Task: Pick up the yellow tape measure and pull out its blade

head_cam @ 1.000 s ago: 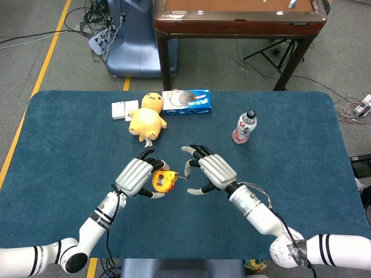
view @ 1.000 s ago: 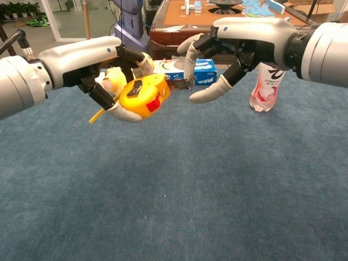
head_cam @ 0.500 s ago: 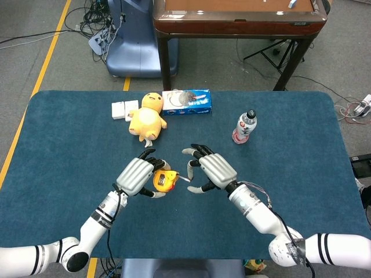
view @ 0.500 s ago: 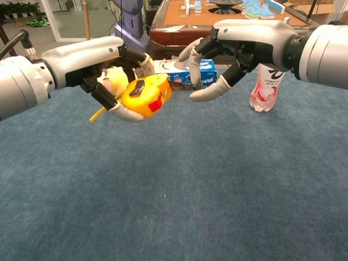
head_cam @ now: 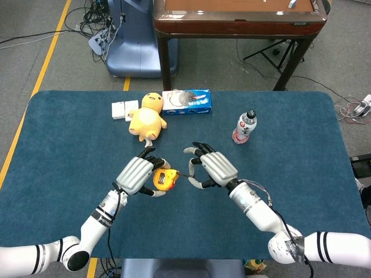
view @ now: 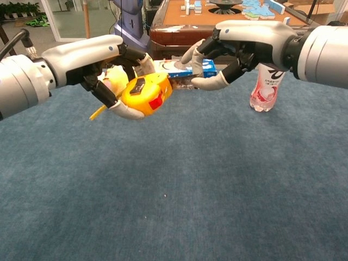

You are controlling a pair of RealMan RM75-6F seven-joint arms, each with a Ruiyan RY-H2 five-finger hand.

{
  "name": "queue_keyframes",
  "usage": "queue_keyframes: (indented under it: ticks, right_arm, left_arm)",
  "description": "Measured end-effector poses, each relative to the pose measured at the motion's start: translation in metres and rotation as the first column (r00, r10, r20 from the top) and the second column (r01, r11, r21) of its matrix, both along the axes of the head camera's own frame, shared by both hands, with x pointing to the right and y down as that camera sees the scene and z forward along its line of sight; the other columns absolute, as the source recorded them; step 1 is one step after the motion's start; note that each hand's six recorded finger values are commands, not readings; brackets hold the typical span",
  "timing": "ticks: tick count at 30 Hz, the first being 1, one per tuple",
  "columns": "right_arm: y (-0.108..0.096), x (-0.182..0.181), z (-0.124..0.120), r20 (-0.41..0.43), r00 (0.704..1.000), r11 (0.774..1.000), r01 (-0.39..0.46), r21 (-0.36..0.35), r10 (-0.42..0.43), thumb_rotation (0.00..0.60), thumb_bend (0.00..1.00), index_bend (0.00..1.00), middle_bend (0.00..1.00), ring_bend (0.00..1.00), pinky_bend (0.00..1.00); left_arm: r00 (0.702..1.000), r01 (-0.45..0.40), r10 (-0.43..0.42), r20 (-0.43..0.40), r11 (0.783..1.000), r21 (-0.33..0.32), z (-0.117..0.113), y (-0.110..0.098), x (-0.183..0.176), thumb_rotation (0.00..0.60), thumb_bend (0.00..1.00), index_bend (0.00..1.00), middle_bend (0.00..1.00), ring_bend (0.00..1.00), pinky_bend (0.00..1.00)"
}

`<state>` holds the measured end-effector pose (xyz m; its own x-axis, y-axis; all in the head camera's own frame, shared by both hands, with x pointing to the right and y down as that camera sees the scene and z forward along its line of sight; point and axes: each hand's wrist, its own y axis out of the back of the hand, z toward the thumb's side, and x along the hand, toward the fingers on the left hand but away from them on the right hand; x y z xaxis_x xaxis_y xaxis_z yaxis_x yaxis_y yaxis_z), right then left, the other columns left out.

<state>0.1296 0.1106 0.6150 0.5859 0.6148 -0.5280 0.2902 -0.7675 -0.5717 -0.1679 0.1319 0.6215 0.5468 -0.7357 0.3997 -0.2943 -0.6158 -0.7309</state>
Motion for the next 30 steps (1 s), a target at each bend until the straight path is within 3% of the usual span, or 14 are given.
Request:
queue_keyframes:
  ticks: [5, 16, 21, 30]
  right_arm:
    - [-0.002, 0.002, -0.001, 0.004, 1.0, 1.0, -0.013, 0.003, 0.013, 0.6, 0.55, 0.64, 0.2, 0.0, 0.0]
    - [-0.009, 0.03, -0.017, -0.018, 0.999, 0.999, -0.032, 0.033, 0.032, 0.6, 0.56, 0.66, 0.22, 0.0, 0.0]
    - [-0.014, 0.053, -0.032, -0.027, 0.999, 0.998, -0.046, 0.041, 0.047, 0.6, 0.56, 0.66, 0.22, 0.0, 0.0]
    - [-0.018, 0.094, -0.067, -0.019, 0.996, 0.995, -0.085, 0.048, 0.086, 0.6, 0.56, 0.66, 0.23, 0.0, 0.0]
  left_arm:
    - [1.0, 0.0, 0.0, 0.011, 1.0, 0.002, 0.001, -0.001, -0.004, 0.6, 0.12, 0.55, 0.58, 0.37, 0.09]
    - [0.994, -0.009, 0.009, 0.113, 1.0, -0.003, 0.017, -0.003, -0.039, 0.6, 0.12, 0.55, 0.58, 0.37, 0.09]
    - [0.986, -0.023, 0.029, 0.162, 0.999, -0.038, 0.028, 0.0, -0.06, 0.6, 0.12, 0.55, 0.58, 0.37, 0.07]
    - [0.984, -0.017, 0.034, 0.175, 0.995, -0.096, 0.039, 0.0, -0.098, 0.6, 0.12, 0.56, 0.58, 0.37, 0.06]
